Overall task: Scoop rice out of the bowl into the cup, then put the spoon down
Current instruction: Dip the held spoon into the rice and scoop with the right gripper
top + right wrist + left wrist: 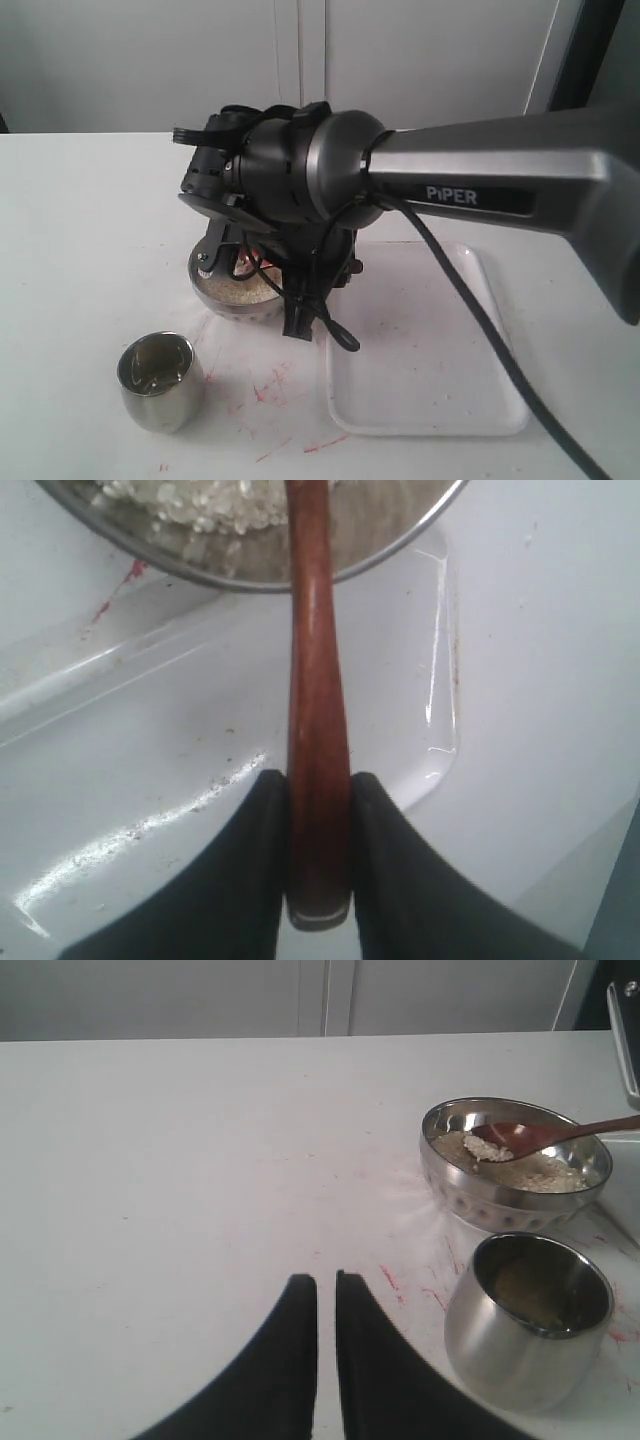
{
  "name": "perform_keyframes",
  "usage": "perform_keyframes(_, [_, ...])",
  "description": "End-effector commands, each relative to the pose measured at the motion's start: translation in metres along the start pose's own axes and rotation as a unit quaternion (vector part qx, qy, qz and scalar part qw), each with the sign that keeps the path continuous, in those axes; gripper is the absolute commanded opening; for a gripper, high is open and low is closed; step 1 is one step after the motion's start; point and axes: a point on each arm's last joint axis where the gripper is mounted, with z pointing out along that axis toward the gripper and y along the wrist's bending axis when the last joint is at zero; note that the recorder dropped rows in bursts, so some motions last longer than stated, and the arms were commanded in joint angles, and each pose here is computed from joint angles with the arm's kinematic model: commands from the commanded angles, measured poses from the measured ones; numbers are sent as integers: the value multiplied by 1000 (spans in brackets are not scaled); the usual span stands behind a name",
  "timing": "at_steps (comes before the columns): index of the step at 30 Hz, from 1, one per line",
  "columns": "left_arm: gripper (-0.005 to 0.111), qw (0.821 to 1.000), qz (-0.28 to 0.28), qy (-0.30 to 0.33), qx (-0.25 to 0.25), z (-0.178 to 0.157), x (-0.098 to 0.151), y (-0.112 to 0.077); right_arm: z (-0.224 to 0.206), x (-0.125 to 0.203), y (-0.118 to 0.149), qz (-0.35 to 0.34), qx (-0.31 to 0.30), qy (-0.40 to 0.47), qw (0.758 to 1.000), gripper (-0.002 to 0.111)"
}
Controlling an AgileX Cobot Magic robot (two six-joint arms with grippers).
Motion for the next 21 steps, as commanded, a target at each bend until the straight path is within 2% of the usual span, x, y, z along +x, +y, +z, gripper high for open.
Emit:
perform_keyframes(1, [14,1000,-4,-5,0,0,-3,0,-10,7,-8,13,1,-9,1000,0])
perform_keyframes(7, [14,1000,-4,-5,0,0,-3,0,-10,7,-6,18,-11,-11,1000,0])
perform_keyframes(14, [14,1000,-4,-5,0,0,-3,0,-2,15,-13,65,-71,-8,995,0])
perform_keyframes(21, [14,1000,-4,-5,0,0,-3,0,-8,20,-17,81,-92,-18,992,0])
